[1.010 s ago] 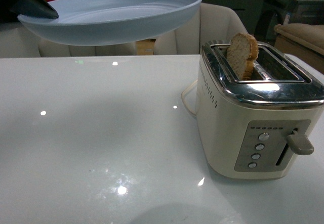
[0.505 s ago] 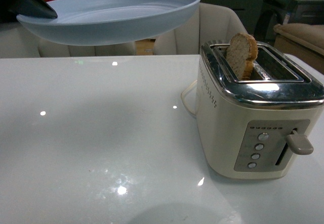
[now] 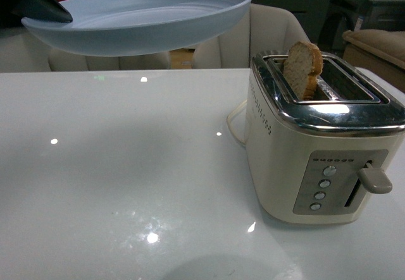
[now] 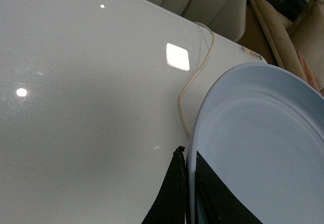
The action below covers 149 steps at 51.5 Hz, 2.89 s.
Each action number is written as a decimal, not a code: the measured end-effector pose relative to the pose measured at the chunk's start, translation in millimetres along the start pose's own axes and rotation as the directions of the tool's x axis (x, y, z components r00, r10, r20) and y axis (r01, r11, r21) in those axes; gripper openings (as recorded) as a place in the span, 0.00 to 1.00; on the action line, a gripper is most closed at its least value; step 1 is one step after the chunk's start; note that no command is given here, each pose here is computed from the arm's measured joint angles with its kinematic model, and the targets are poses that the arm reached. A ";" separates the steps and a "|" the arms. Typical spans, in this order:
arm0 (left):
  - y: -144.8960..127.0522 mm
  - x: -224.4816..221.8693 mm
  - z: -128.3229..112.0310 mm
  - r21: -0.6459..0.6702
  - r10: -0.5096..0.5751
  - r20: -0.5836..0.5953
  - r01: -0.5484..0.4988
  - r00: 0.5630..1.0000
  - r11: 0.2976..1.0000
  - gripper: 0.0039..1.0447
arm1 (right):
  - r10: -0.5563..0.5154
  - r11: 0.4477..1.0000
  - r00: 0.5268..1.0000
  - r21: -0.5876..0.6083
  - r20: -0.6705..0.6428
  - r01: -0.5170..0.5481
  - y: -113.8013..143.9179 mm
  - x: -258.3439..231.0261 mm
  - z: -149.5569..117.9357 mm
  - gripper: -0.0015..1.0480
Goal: Left arm holds plate, right arm toasts bread
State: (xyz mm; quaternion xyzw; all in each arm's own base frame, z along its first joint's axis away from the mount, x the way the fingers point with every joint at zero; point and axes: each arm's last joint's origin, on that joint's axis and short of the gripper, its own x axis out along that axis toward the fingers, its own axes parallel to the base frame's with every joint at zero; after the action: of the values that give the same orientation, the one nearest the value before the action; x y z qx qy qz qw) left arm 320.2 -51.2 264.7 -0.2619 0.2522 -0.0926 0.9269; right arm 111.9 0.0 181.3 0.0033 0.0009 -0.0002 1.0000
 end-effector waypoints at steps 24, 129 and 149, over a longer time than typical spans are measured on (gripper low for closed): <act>0.0 0.0 0.0 0.000 -0.001 0.000 0.001 1.000 1.000 0.02 | 0.000 1.000 1.000 -0.001 0.006 0.000 -0.1 -14.7 -14.3 0.02; 38.9 3.0 25.1 0.194 0.163 0.146 -0.190 0.976 0.962 0.02 | 0.001 1.000 1.000 -0.001 0.007 -0.001 -0.1 -14.7 -14.2 0.94; 119.1 51.0 7.5 0.107 0.373 0.085 -0.381 0.924 0.919 0.02 | 0.000 1.000 1.000 -0.001 0.007 0.000 -0.1 -14.7 -14.2 0.94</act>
State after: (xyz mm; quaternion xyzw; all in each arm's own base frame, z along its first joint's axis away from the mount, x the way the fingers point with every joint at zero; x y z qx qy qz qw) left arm 372.5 37.3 185.5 -0.1546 0.2623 0.0807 0.9491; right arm 97.2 0.0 167.1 0.0028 -0.0026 0.0000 1.0000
